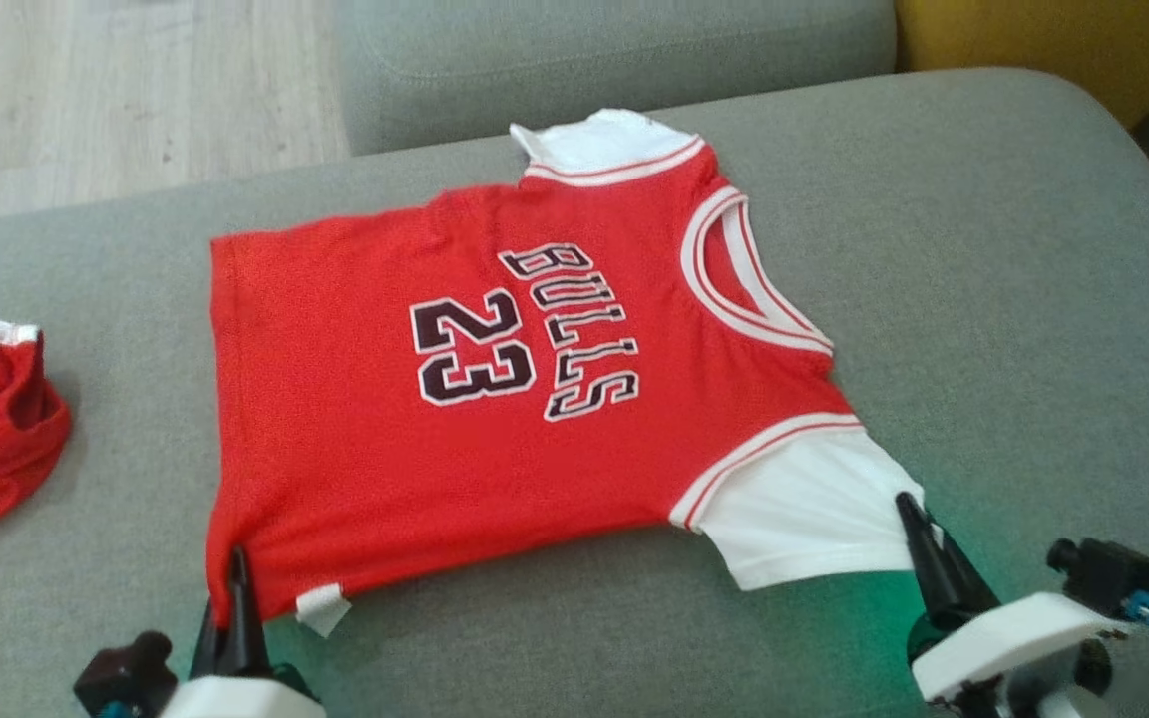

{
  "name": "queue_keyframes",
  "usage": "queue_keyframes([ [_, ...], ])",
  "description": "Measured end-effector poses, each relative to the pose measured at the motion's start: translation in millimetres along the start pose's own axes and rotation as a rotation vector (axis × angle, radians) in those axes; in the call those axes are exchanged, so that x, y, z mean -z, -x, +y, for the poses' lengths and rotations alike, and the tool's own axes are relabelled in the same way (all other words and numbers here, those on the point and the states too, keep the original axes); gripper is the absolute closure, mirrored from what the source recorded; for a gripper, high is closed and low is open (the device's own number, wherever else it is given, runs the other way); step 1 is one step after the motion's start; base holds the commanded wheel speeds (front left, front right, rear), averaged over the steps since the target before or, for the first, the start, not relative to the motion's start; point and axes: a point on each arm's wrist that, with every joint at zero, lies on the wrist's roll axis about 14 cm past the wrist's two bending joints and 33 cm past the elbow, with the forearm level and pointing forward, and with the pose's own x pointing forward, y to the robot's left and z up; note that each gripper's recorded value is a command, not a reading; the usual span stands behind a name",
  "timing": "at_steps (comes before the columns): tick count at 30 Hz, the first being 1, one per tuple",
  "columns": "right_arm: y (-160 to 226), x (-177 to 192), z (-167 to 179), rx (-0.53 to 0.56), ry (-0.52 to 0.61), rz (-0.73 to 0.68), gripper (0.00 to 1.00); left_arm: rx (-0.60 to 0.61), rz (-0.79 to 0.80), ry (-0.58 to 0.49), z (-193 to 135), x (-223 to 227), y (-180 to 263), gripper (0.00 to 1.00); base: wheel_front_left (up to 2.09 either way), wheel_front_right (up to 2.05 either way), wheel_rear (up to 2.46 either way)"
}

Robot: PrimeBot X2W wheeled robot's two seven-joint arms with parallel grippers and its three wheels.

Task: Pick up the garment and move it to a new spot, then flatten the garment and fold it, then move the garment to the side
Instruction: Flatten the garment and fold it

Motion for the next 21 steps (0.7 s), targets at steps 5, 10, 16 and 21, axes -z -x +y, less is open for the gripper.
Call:
queue_keyframes([
  [5,0.8,-17.4,2.8,-0.009,-0.011,-0.055,1.00,0.016,0.003,0.003,-4.5,2.4,6.0,1.00,0.00,0.00,0.00],
  [10,-24.4,-47.4,20.2,-0.051,-0.001,-0.129,1.00,0.027,-0.011,0.012,-8.9,-3.2,-1.8,1.00,0.00,0.00,0.00],
  [16,-71.3,-79.0,51.2,-0.129,0.078,-0.161,1.00,0.043,-0.060,0.004,-15.4,-28.7,-34.8,1.00,0.00,0.00,0.00],
  [21,-100.6,-77.6,54.7,-0.126,0.121,-0.119,1.00,0.037,-0.034,-0.003,-14.2,-27.3,-51.2,1.00,0.00,0.00,0.00],
])
